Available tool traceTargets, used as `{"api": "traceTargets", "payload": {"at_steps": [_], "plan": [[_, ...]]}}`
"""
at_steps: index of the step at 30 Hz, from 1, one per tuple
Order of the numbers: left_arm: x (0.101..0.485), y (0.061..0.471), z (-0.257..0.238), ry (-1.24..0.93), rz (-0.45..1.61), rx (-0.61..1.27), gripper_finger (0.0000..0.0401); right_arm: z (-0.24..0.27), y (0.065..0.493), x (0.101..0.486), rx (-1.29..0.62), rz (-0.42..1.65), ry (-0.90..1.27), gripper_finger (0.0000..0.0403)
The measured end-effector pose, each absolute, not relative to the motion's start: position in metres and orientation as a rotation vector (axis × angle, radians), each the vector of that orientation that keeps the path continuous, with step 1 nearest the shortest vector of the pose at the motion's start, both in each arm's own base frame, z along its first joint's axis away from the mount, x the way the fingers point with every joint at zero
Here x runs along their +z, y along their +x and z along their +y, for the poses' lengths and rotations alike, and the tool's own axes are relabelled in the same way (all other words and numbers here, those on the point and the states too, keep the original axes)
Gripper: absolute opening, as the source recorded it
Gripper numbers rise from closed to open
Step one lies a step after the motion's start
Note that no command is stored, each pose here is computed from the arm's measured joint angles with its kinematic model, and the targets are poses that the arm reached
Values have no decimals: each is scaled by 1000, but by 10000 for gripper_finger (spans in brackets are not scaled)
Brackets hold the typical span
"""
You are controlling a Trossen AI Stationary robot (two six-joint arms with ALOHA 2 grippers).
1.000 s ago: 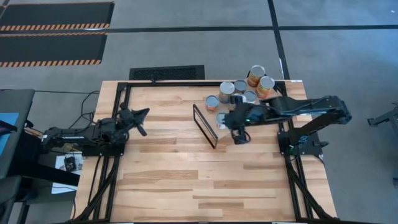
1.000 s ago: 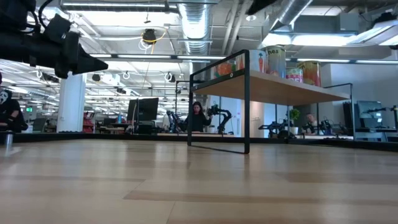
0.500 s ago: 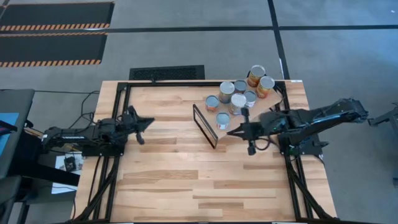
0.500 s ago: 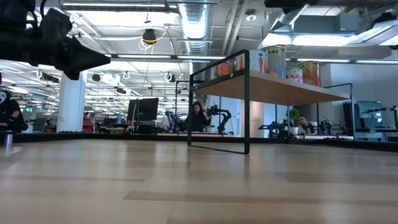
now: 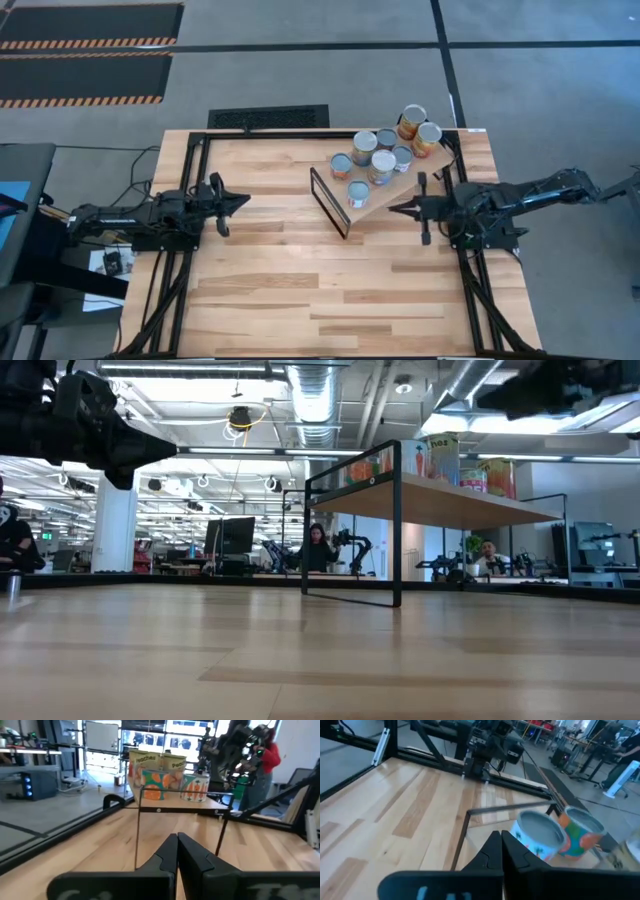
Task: Pick and place cans onto a shelf
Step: Return to Home Position
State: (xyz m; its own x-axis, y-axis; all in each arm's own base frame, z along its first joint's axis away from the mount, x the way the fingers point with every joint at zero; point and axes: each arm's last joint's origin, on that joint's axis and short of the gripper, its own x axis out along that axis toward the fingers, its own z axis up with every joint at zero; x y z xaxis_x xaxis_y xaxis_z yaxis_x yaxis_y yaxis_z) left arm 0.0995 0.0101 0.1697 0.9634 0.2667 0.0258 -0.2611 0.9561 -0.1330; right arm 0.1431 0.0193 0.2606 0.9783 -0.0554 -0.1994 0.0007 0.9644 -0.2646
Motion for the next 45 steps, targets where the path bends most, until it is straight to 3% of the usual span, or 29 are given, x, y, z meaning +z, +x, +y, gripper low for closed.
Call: {"api": "traceTargets", "payload": {"at_steps": [14,23,45], "plan": [[170,100,9,-135,-50,245,0,1,95,235,-135,21,-202,3],[170,100,10,-139,-59,245,0,-11,92,211,-283,-3,-168,3],[171,100,9,-143,-63,226,0,-21,96,171,-379,-37,-57,5]]}}
